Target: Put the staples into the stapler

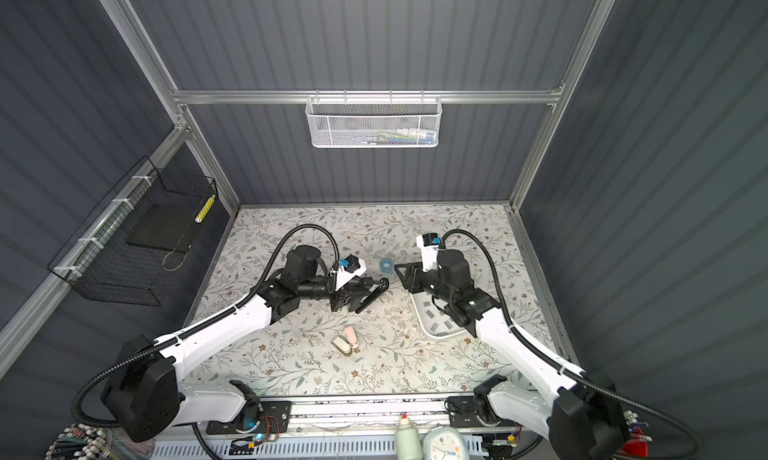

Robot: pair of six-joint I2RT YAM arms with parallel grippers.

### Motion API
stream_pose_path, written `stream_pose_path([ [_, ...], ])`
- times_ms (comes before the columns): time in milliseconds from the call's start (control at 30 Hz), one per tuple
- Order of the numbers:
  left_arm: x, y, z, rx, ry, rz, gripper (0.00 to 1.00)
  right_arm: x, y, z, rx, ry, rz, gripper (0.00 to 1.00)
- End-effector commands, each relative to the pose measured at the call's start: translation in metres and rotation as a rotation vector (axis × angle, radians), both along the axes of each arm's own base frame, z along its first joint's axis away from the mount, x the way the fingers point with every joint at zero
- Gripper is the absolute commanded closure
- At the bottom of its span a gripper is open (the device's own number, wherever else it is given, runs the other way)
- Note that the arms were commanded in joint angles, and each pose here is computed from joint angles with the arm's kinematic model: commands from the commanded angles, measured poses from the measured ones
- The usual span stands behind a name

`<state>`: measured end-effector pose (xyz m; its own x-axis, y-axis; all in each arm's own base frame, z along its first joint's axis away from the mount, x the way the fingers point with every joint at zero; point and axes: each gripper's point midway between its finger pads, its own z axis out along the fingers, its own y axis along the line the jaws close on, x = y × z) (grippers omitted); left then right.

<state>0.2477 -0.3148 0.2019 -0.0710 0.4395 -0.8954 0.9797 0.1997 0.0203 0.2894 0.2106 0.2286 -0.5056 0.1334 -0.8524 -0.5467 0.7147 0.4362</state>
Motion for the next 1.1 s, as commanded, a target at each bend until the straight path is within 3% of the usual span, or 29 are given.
stream_pose_path([
  [0, 0.0, -0.009, 0.024, -0.032, -0.06, -0.048, 1.0, -0.038, 0.008, 0.038, 0.003, -0.356, 0.187, 0.44],
  [100, -0.001, -0.011, 0.022, -0.019, -0.053, -0.06, 1.0, -0.072, 0.009, 0.036, -0.047, -0.518, 0.311, 0.45],
  [233, -0.004, -0.012, 0.02, -0.005, -0.053, -0.079, 1.0, -0.089, 0.011, 0.035, -0.071, -0.583, 0.385, 0.53],
  [500, -0.017, -0.019, 0.02, -0.007, -0.054, -0.162, 1.0, -0.094, 0.039, 0.016, -0.122, -0.431, 0.569, 0.58],
  [1067, -0.051, -0.029, 0.022, -0.018, -0.102, -0.339, 1.0, -0.091, 0.046, 0.003, -0.155, -0.358, 0.597, 0.59],
])
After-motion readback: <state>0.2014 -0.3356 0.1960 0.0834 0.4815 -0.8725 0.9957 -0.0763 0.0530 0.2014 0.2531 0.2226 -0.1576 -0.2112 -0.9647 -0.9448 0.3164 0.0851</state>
